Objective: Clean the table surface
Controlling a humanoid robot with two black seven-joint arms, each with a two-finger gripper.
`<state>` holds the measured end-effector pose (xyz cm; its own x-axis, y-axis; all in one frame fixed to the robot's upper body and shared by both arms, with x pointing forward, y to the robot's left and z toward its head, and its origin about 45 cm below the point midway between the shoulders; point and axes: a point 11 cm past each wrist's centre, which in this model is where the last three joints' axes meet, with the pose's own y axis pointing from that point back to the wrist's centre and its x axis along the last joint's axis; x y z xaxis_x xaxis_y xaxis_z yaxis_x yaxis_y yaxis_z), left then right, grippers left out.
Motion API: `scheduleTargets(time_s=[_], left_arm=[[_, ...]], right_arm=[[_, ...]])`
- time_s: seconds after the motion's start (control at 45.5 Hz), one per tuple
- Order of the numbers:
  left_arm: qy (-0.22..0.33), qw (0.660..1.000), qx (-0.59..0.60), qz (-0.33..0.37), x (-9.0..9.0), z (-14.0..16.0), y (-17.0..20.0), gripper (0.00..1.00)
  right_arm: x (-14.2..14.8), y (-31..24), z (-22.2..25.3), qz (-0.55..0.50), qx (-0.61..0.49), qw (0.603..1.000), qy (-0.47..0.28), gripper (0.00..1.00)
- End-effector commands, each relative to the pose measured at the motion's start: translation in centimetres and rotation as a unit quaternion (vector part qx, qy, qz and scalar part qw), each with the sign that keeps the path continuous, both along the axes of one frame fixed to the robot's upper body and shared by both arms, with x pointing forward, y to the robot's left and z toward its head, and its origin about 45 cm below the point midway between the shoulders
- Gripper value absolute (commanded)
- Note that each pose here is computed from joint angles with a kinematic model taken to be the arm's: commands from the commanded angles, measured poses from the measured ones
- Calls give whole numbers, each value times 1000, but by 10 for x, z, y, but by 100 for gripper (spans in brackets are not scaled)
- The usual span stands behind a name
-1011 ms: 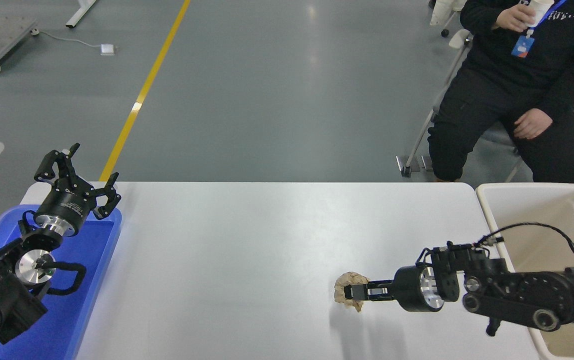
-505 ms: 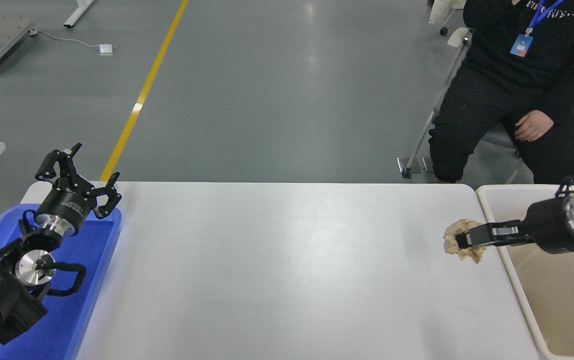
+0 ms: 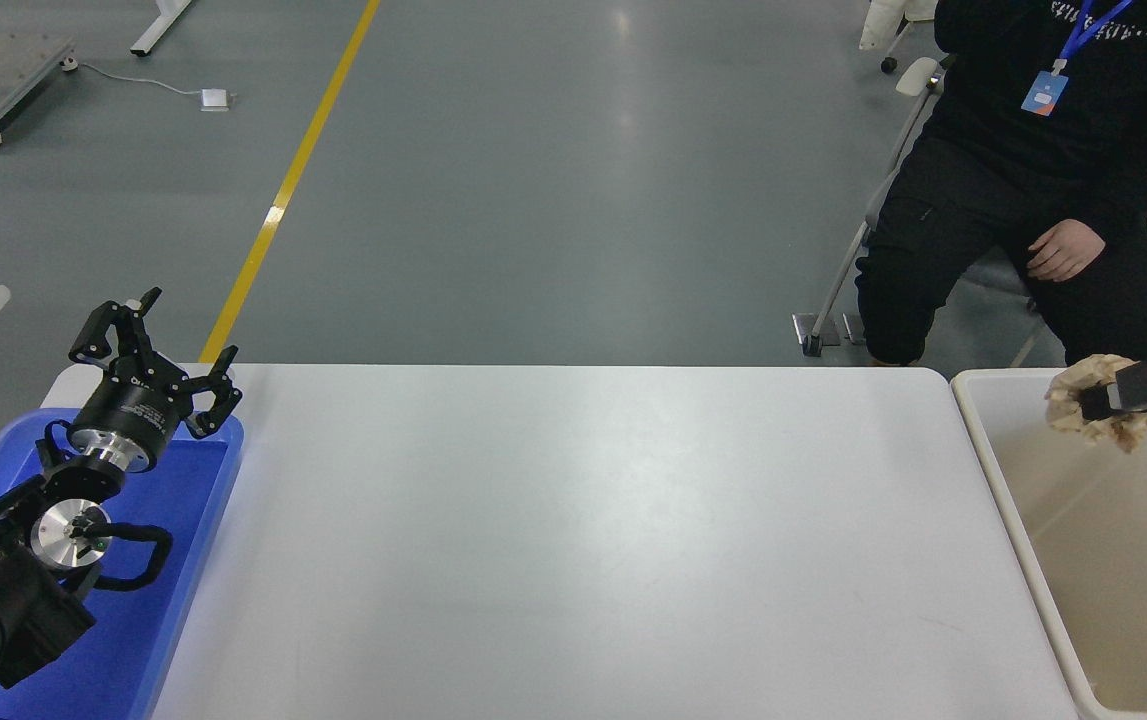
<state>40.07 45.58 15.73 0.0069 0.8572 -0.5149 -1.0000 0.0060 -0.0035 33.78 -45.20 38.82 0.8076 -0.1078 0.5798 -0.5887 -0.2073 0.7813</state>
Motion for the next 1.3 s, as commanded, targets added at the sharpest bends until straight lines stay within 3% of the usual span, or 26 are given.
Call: scheduleTargets(time_s=[0.0, 0.374, 0.637, 0.879, 1.275], left_arm=[[0, 1000, 0, 0, 0, 0, 0, 100], [1, 1000, 0, 0, 0, -1, 0, 100], [1, 1000, 0, 0, 0, -1, 0, 100], [0, 1000, 0, 0, 0, 0, 0, 100], [1, 1000, 0, 0, 0, -1, 0, 100]], right_arm=[[26, -60, -19, -100, -38, 993, -55, 0], [39, -125, -143, -278, -47, 954, -105, 0], [33, -120, -232, -387, -65, 909, -141, 0], [23, -102, -264, -414, -81, 883, -205, 0], [16, -73, -295, -453, -45, 864, -215, 0]])
